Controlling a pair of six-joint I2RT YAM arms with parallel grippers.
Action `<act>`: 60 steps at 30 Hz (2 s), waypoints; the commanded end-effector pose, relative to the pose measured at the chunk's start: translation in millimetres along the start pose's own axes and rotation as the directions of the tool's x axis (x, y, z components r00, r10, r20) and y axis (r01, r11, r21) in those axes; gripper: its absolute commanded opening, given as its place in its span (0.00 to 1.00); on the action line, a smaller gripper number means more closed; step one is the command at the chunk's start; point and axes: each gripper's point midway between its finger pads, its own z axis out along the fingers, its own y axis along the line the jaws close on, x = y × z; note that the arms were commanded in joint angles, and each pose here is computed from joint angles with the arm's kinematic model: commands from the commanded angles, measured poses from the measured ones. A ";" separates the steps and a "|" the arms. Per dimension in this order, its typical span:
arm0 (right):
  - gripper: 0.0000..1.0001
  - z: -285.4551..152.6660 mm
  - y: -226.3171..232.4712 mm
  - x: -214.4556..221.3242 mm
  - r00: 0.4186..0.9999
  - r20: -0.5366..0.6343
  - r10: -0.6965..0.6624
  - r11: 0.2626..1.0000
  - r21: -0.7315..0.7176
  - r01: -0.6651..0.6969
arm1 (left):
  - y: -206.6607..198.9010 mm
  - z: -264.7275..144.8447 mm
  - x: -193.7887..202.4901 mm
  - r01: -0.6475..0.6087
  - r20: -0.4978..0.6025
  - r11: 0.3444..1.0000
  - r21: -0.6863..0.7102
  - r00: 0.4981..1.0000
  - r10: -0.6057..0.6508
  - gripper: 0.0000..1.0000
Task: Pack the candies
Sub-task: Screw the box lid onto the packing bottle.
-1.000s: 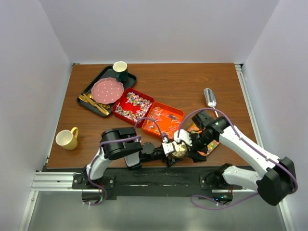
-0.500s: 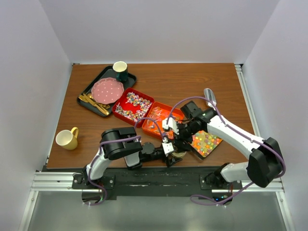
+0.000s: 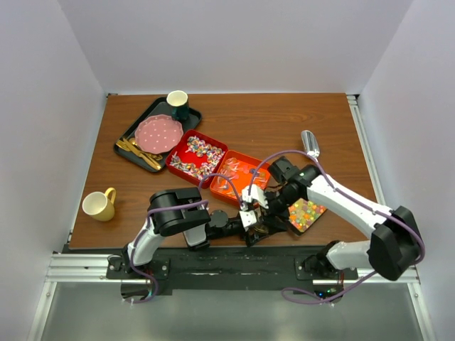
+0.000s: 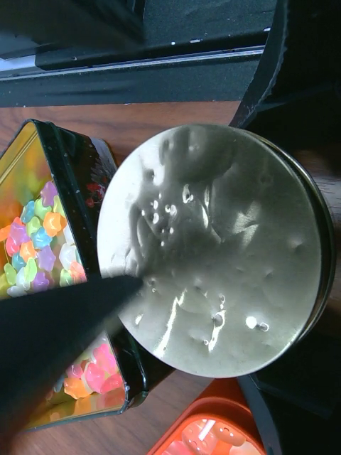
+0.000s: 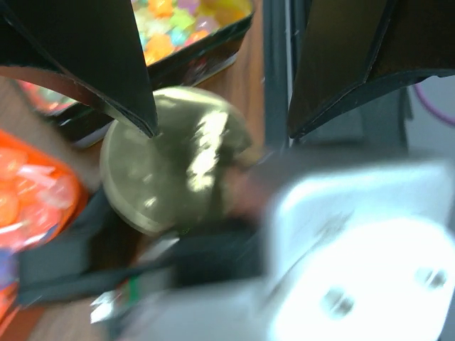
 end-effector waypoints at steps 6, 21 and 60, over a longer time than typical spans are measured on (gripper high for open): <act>0.76 -23.6 17.7 34.6 0.994 -0.071 0.084 0.995 0.065 -0.080 | 17.0 -11.6 11.4 -0.037 0.012 0.997 -0.068 0.999 0.038 0.00; 0.79 -3.8 -29.8 -28.0 0.996 0.088 -0.016 0.998 0.065 0.010 | 15.3 -11.2 14.6 -0.031 -0.001 0.998 -0.059 1.000 0.031 0.00; 0.78 -17.0 -43.7 -41.3 0.994 0.111 -0.019 0.995 0.098 0.008 | 15.4 -8.4 17.6 -0.003 -0.015 0.999 -0.049 1.000 0.003 0.00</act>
